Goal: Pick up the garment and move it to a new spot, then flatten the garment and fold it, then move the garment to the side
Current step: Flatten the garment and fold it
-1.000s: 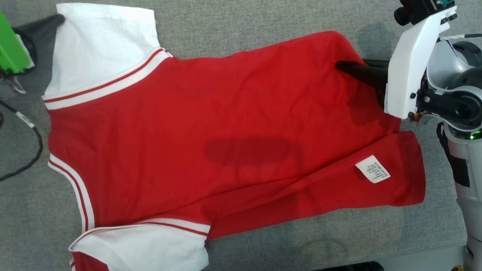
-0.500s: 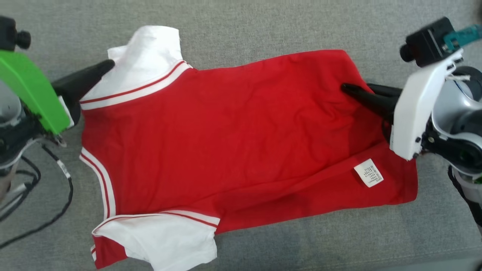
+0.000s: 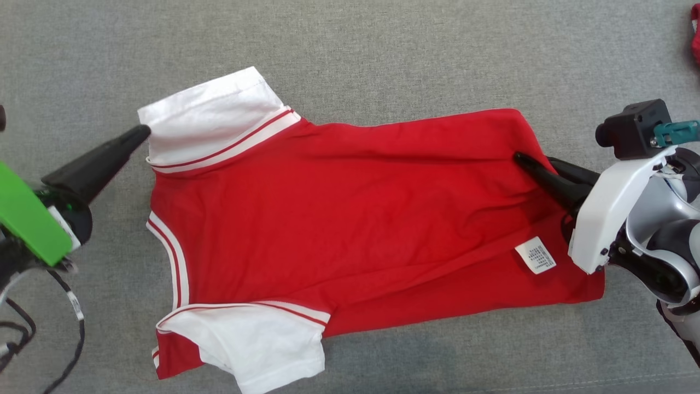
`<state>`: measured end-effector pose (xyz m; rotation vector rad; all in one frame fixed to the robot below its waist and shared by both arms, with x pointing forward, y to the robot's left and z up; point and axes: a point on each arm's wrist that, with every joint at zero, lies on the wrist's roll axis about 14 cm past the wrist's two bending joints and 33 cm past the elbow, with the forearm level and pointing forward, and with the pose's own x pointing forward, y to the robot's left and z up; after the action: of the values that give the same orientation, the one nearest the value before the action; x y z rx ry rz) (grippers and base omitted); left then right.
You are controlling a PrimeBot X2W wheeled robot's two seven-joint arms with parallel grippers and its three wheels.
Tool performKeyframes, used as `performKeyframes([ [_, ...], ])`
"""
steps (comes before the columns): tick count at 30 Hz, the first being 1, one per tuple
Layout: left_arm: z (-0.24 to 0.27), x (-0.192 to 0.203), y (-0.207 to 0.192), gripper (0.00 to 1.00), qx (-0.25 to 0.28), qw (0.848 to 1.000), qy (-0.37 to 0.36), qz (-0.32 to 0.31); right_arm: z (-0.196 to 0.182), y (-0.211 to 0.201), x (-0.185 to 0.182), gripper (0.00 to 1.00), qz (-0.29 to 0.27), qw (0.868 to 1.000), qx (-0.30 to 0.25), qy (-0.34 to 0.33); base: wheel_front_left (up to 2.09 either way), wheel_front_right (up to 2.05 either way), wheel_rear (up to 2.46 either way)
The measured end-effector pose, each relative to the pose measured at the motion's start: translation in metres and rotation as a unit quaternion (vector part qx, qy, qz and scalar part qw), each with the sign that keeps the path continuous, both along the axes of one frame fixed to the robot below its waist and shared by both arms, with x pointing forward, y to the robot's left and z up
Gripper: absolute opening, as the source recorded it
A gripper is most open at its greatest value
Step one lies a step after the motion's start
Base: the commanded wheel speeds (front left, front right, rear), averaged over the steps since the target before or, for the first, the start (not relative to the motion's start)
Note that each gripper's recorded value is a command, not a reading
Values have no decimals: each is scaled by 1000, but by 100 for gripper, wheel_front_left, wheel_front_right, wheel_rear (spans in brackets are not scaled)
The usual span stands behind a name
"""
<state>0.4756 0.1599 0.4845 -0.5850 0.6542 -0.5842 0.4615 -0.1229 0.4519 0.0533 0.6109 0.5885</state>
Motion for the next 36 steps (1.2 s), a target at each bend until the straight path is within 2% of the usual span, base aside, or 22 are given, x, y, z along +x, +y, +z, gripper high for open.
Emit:
performKeyframes([
  [8,2,-31,-7,0,-43,999,-3,11,-28,-17,24,0,-32,998,-35,-46,0,0,0],
  [13,-3,-50,-1,0,-51,998,6,33,-45,-8,33,0,-31,997,-34,-58,0,0,0],
  [25,1,-100,-7,0,-78,995,21,59,-48,-7,20,2,-28,996,-30,-78,0,0,0],
  [29,3,-116,-10,0,-78,995,24,63,-45,-13,10,58,-28,996,-36,-80,0,0,0],
  [30,4,-119,-9,0,-79,994,24,66,-43,-14,9,90,-28,996,-38,-81,0,0,0],
  [31,5,-121,-9,0,-79,994,24,70,-41,-16,7,100,-28,995,-40,-83,0,0,0],
  [36,2,-136,-6,0,-75,993,30,83,-30,-21,1,100,-29,994,-46,-94,0,0,0],
])
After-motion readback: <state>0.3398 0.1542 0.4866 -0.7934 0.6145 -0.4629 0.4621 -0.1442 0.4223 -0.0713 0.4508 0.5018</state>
